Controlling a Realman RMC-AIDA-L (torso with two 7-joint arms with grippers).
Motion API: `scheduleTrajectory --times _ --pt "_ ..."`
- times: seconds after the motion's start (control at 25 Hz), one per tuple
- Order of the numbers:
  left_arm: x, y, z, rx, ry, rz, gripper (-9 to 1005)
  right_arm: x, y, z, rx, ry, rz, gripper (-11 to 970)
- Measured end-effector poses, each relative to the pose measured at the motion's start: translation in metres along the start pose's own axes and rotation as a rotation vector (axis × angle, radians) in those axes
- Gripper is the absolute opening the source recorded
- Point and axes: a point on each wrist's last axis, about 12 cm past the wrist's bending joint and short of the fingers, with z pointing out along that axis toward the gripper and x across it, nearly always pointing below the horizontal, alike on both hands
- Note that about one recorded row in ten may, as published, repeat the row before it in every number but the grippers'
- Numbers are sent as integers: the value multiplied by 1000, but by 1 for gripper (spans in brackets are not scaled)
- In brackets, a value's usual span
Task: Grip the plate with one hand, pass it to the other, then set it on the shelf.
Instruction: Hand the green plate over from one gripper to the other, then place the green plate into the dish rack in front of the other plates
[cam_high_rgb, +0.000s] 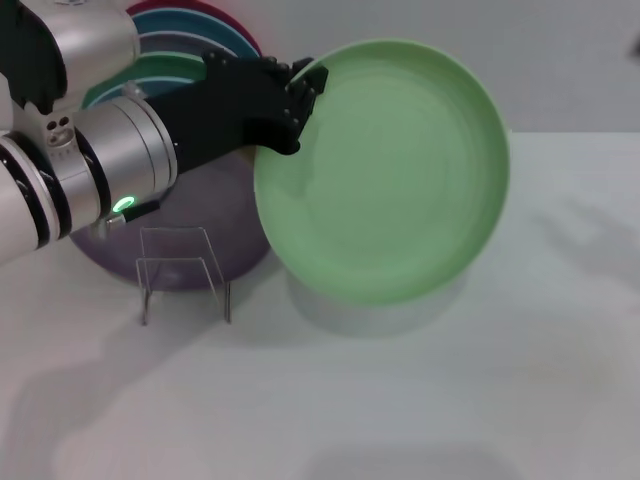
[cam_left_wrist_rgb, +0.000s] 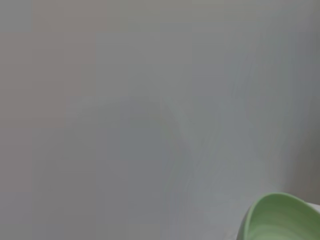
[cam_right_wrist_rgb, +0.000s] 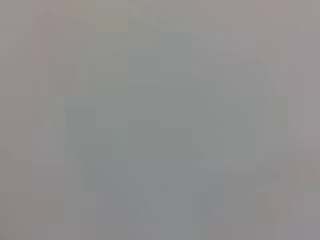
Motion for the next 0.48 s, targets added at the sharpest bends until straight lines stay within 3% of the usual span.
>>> scheduleTrajectory --times 0.08,0.16,0.2,0.24,0.36,0.48 --pt "-1 0 0 -20 -26 36 72 3 -14 -29 15 -169 89 586" --pt "-4 -3 0 -43 -62 99 66 7 -23 -52 43 -306 134 615" --pt "-7 -8 0 -65 -93 189 63 11 -25 -62 63 -362 144 630" --pt "-7 -8 0 -65 -93 189 63 15 -27 -71 84 -410 151 644" --pt "-11 -18 2 -105 -129 323 63 22 -30 -81 122 -464 166 659" --pt "-18 -37 8 -194 -147 502 64 23 -30 -82 127 -463 168 658"
